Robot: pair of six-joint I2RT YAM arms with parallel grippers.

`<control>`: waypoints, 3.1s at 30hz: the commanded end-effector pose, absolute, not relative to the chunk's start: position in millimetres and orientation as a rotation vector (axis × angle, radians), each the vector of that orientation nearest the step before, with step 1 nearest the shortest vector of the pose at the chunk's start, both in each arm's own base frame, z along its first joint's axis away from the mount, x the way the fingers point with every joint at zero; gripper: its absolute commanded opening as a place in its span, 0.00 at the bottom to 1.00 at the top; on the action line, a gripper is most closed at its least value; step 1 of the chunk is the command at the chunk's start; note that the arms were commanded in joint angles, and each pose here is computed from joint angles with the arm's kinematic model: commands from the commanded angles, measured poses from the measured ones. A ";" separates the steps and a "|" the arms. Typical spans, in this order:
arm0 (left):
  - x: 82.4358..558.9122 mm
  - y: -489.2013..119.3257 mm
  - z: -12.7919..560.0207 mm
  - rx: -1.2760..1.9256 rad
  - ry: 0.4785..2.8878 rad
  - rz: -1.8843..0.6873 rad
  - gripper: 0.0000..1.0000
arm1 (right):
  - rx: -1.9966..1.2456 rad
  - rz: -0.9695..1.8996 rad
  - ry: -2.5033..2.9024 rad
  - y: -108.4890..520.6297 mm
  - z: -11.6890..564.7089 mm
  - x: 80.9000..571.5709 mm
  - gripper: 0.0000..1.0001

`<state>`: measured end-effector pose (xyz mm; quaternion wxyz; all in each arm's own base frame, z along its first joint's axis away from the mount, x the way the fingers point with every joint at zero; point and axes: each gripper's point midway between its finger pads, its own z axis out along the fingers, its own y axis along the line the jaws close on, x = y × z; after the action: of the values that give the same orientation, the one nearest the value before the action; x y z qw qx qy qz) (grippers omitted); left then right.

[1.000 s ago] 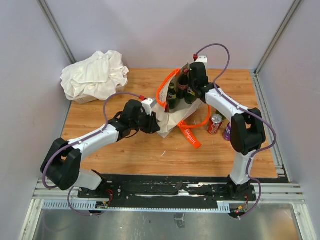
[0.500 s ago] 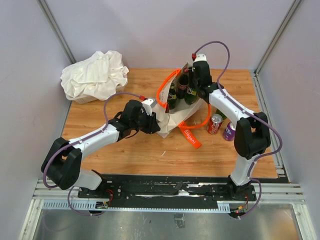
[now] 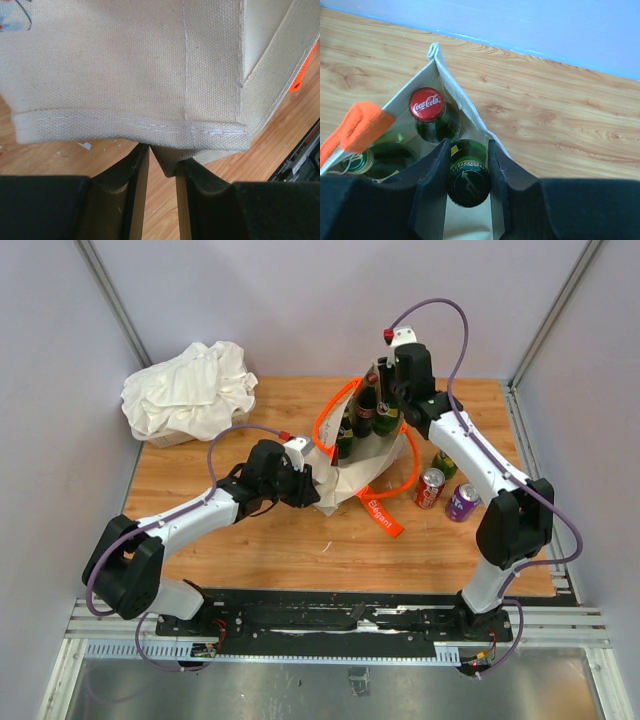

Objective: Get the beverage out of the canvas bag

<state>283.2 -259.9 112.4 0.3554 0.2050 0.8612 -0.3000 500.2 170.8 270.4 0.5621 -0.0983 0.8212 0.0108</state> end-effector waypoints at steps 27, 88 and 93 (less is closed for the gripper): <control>282.3 -253.2 110.4 0.553 2.233 -0.712 0.29 | -0.162 0.111 1.566 124.3 483.5 368.8 0.01; 287.5 -252.1 109.7 0.490 2.251 -0.699 0.28 | -0.033 -0.049 1.699 69.6 308.8 529.7 0.01; 289.7 -252.4 110.9 0.481 2.249 -0.695 0.28 | -0.045 -0.060 1.702 71.0 287.2 539.3 0.01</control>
<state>286.2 -256.0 113.4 0.3585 0.1959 0.8664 -0.2872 515.1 76.0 223.5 0.5594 -0.0366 0.8275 -0.0313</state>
